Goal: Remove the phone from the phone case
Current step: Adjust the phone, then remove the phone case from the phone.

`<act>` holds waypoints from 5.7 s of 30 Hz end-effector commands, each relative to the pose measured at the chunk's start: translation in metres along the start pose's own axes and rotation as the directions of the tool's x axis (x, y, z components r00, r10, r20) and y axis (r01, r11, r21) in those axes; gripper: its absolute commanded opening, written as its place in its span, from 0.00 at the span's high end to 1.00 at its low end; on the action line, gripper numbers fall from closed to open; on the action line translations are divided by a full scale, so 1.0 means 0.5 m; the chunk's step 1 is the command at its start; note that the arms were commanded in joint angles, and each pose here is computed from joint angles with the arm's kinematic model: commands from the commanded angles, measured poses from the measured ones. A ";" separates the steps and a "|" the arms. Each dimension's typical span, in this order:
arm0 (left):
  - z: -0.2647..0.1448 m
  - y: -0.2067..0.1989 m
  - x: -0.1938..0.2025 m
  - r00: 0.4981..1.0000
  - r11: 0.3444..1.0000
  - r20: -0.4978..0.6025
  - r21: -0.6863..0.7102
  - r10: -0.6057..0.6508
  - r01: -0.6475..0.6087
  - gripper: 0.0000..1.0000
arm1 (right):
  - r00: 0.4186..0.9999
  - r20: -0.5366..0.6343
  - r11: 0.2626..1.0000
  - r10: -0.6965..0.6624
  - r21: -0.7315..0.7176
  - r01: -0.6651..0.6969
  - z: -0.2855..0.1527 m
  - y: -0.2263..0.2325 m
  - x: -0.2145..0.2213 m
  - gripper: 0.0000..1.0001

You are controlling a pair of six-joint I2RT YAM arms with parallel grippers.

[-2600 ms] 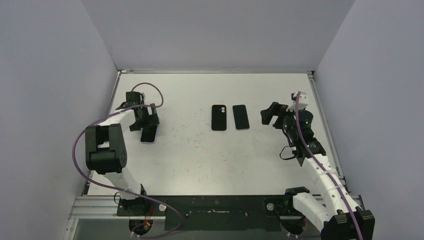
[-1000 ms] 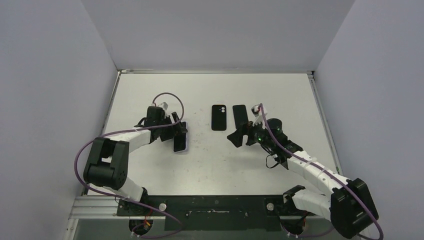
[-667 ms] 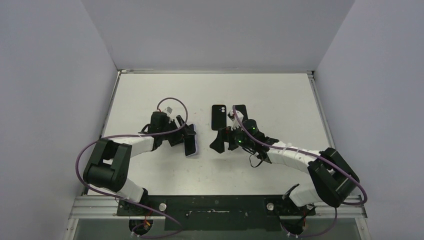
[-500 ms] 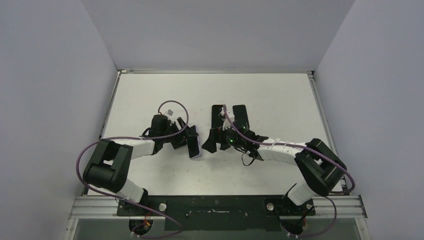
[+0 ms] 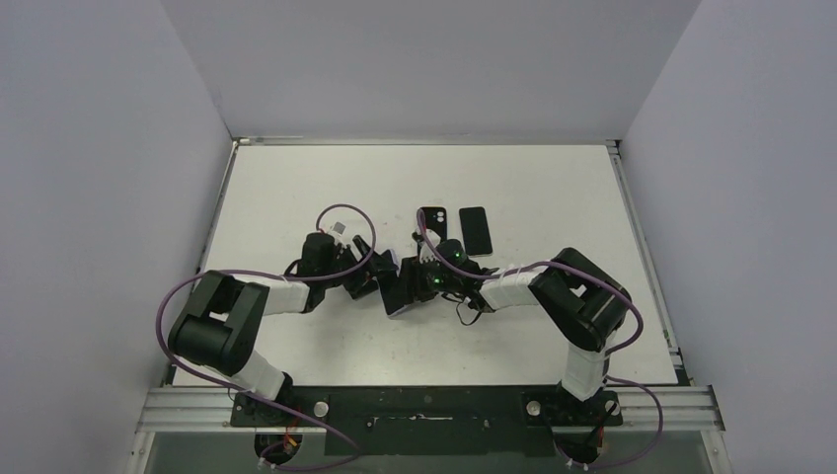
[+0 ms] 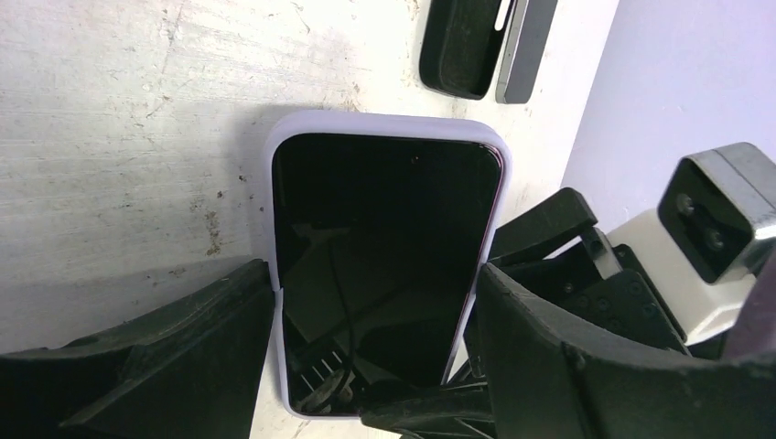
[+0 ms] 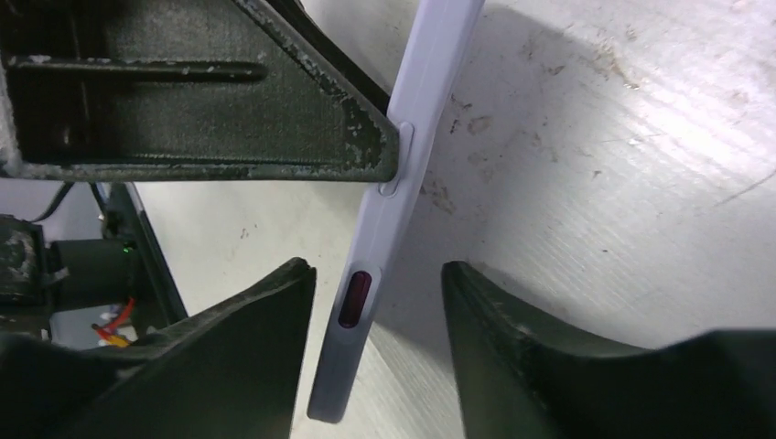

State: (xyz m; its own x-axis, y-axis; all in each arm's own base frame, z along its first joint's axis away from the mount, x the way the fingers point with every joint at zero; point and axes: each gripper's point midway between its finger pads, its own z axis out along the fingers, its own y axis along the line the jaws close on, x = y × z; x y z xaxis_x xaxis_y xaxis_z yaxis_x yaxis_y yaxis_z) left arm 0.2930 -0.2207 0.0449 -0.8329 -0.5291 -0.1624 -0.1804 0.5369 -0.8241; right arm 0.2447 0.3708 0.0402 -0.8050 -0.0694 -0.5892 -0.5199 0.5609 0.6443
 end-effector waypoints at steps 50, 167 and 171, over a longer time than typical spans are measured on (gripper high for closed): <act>-0.220 -0.377 0.042 0.820 0.535 0.278 0.645 0.500 -0.545 0.61 | 0.932 0.346 0.789 -0.107 -0.541 0.291 -0.292 0.274 -0.211 1.00; -0.165 -0.370 0.068 0.919 0.764 -0.207 0.631 0.335 -0.136 1.00 | 0.385 0.440 0.243 -0.811 -0.346 0.906 -0.290 0.356 -0.161 0.97; -0.161 -0.364 0.069 0.912 0.769 -0.230 0.625 0.340 -0.129 1.00 | 0.360 0.476 0.216 -0.803 -0.331 0.919 -0.294 0.375 -0.177 0.96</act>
State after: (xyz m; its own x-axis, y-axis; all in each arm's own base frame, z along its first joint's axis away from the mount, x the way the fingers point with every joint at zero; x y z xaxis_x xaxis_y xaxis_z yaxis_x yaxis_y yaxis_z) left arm 0.2506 -0.2719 0.2355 -0.8918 -0.1577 -0.4241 0.4208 0.0555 -0.9055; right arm 0.1881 0.3124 0.1901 -0.1667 -0.3926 -0.9045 -0.9844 0.0142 0.1753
